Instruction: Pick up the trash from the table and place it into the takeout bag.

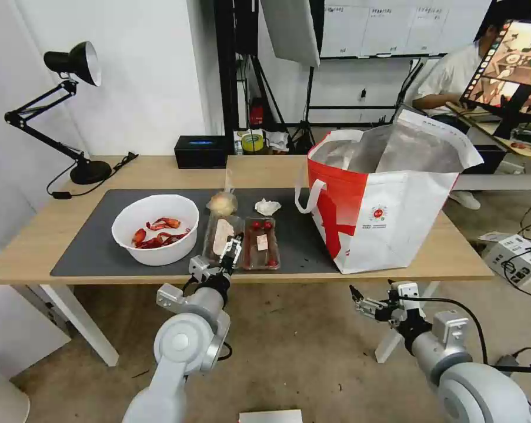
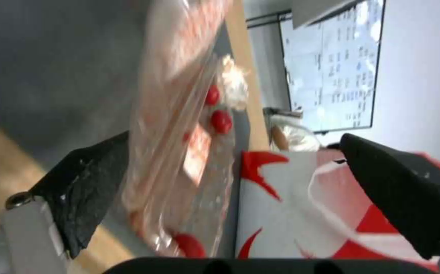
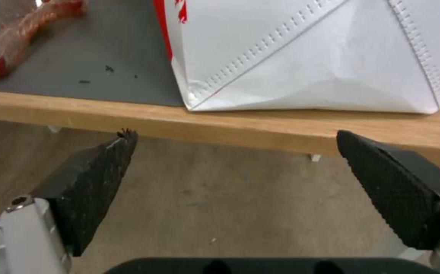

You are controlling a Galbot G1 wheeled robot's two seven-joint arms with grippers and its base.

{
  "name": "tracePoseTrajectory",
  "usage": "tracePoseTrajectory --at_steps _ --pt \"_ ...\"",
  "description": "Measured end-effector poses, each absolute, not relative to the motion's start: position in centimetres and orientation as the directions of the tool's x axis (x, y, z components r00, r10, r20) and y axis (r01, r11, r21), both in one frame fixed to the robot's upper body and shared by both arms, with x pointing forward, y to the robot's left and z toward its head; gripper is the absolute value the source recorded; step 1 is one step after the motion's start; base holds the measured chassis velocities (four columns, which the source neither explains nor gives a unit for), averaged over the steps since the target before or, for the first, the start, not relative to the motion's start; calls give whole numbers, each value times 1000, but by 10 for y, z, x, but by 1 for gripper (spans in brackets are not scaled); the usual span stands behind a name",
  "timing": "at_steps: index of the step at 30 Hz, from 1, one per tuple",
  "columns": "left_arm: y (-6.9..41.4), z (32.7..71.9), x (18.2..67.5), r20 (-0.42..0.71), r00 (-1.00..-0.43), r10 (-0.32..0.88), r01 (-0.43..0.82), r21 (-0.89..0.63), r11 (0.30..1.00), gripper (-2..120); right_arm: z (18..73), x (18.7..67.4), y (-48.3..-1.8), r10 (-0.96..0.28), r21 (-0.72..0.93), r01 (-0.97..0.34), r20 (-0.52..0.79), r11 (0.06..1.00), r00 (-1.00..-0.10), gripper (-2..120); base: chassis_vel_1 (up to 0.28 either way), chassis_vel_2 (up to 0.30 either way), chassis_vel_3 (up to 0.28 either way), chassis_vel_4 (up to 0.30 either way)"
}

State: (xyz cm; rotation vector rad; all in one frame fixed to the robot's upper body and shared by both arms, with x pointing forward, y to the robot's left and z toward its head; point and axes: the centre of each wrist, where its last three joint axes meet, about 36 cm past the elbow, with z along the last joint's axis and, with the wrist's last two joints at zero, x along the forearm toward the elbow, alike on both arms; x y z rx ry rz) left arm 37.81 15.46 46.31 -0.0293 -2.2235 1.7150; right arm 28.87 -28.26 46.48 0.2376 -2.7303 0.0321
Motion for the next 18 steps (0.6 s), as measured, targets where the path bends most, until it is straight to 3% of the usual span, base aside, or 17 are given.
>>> tracePoseTrajectory --at_steps 18 --pt "154 483 402 149 -968 205 -95 -963 251 100 466 283 -283 -157 7 -168 392 986 -906 100 0 0 0 0"
